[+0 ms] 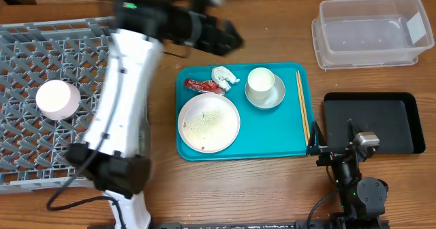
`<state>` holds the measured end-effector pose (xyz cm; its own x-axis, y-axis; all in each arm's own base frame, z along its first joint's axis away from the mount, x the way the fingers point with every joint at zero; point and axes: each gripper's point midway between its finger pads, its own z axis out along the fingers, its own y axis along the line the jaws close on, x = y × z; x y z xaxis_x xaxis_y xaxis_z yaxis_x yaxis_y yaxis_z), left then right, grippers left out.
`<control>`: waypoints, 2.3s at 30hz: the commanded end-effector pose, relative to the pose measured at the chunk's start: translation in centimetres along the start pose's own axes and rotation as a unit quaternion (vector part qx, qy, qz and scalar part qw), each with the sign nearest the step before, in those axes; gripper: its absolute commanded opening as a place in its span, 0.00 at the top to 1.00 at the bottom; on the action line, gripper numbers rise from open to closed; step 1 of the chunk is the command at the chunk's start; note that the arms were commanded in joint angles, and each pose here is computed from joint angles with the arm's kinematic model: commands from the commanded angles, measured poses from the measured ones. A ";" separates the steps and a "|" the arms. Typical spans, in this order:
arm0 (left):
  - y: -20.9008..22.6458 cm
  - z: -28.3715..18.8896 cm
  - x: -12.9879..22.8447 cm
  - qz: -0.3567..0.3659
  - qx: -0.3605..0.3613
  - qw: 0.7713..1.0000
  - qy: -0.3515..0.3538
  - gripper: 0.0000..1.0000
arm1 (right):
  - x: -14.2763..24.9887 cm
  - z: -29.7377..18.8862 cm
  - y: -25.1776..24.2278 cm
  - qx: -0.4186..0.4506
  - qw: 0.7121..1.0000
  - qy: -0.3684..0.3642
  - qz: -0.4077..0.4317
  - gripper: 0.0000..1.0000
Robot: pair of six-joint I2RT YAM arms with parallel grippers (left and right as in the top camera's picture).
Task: Sort waste into correct bins and load items into the dishwasher
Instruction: 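Reach the left gripper to the white cup and grasp it, then lift the white cup off the saucer and carry it to the rack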
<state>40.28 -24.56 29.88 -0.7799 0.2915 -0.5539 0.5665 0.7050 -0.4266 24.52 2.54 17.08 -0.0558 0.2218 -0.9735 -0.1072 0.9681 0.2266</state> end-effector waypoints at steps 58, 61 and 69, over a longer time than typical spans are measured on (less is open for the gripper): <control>-4.9 12.2 -0.8 0.056 -0.089 0.993 0.045 0.96 | 0.1 0.0 -0.3 0.005 1.000 -0.004 0.001 0.00; -6.1 7.7 -3.4 0.051 -0.070 0.996 -0.010 0.96 | 0.1 0.0 -0.3 0.005 1.000 -0.004 0.001 0.00; 4.1 -8.9 -4.7 -0.190 -0.172 0.958 -0.130 0.96 | 0.0 0.0 -0.2 0.005 1.000 -0.005 0.001 0.00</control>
<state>43.12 -26.69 32.55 -0.7894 0.1630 -0.5919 0.4038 0.8641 -0.3006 24.52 2.54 17.06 -0.0564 0.2213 -0.9736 -0.1067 0.9682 0.2263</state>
